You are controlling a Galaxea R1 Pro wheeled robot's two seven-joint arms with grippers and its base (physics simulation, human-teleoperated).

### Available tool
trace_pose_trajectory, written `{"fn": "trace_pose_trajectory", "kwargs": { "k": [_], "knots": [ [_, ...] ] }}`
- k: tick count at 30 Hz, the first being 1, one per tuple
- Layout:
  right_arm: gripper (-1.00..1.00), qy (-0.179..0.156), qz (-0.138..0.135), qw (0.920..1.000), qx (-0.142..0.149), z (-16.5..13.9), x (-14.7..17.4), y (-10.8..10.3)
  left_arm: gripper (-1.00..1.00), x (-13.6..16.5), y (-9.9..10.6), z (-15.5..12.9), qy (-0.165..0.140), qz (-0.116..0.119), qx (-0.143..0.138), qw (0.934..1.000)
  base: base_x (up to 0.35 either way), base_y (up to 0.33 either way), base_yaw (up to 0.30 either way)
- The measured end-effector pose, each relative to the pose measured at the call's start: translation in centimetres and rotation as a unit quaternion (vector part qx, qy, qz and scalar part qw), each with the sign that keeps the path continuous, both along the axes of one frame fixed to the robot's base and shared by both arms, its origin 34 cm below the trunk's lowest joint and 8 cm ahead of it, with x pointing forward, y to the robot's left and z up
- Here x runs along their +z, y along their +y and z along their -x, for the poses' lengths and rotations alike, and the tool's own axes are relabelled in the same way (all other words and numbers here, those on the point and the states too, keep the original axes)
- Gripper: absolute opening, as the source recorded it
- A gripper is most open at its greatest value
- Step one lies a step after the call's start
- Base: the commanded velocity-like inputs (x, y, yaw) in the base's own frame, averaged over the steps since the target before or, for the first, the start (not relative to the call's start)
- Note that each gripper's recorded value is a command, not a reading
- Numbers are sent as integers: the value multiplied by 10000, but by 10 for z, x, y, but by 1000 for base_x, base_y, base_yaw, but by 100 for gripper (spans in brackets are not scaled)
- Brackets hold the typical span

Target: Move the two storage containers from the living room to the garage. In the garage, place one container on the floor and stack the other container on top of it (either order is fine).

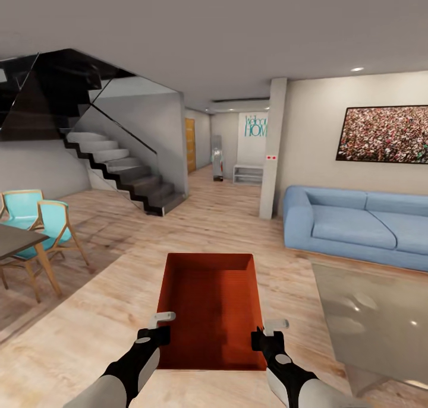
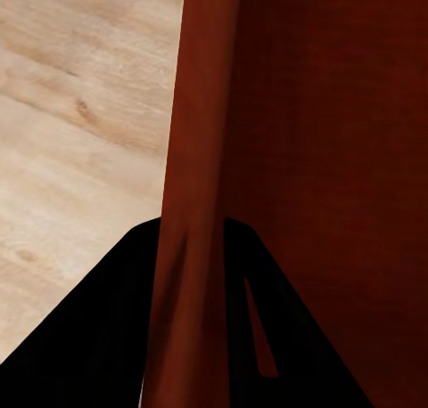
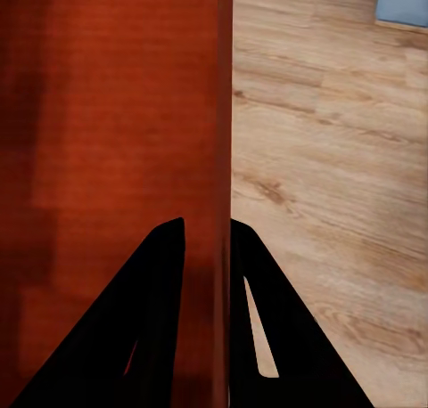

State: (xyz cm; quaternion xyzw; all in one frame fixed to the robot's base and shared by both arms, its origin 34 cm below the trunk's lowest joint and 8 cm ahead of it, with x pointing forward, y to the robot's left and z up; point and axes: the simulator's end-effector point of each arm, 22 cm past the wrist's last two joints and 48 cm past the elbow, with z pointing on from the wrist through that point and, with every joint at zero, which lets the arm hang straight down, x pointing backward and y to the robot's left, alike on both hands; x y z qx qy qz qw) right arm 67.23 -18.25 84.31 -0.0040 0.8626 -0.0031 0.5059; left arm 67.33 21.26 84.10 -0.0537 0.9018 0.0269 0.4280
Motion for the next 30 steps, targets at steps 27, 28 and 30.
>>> {"fn": "trace_pose_trajectory", "kwargs": {
  "k": [27,28,30],
  "knots": [
    [-100,-2,0,10000,0,0,0,0,-100,0,0,0,-1,1,-2,10000,321,0,0],
    [-100,-1,2,10000,3,0,0,0,-100,0,0,0,0,3,0,10000,321,0,0],
    [-100,-1,4,10000,5,0,0,0,-100,0,0,0,0,4,2,10000,321,0,0]
  ]
}}
